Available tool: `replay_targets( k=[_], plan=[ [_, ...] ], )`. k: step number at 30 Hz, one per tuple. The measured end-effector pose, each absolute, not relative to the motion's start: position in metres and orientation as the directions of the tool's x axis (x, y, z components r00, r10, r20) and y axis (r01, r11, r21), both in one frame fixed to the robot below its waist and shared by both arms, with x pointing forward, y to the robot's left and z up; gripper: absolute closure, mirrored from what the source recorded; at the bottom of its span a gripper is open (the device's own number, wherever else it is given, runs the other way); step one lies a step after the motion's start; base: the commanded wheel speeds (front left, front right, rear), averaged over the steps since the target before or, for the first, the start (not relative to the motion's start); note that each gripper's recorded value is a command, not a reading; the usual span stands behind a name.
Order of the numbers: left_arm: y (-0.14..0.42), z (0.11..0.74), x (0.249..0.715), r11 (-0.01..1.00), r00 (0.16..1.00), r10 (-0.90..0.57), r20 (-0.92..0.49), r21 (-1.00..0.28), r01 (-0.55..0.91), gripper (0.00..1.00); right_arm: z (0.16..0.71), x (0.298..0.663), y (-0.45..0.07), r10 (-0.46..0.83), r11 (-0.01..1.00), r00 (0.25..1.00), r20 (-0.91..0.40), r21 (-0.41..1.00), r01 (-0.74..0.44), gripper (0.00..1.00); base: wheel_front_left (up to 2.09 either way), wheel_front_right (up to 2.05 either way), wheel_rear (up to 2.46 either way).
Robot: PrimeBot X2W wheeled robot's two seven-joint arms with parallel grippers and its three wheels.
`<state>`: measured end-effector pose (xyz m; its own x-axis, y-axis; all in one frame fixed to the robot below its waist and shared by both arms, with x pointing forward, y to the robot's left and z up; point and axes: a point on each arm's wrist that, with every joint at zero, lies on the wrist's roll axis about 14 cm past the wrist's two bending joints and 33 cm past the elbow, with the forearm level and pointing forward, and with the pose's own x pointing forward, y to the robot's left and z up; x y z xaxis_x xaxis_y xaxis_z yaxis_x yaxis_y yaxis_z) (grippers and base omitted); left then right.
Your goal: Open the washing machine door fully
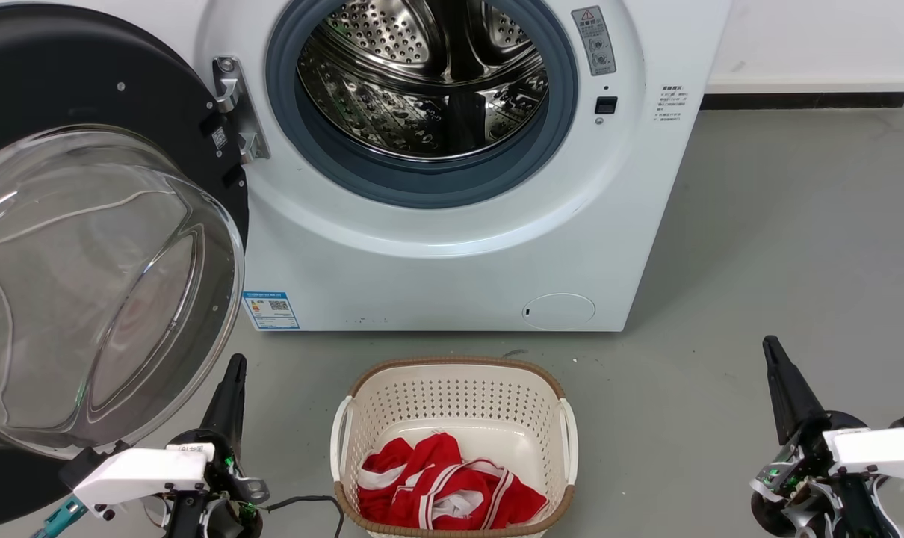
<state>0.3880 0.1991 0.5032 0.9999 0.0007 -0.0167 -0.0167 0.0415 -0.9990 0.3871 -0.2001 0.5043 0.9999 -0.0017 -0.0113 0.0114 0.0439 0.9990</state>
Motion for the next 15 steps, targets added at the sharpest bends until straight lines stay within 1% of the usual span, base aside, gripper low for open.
replay_targets(
  k=[7,15],
  plan=[
    [0.1994,0.5043,0.3879,-0.004,1.000,-0.002,-0.010,-1.000,-0.010,1.00,0.5043,0.3873,-0.2004,0.000,0.000,1.000,-0.010,1.000,0.010,1.00,0.00,0.00,0.00],
    [0.1994,0.5043,0.3879,-0.004,1.000,-0.002,-0.010,-1.000,-0.010,1.00,0.5041,0.3872,-0.2006,-0.001,-0.001,1.000,-0.010,1.000,0.010,1.00,0.00,0.00,0.00]
  ],
)
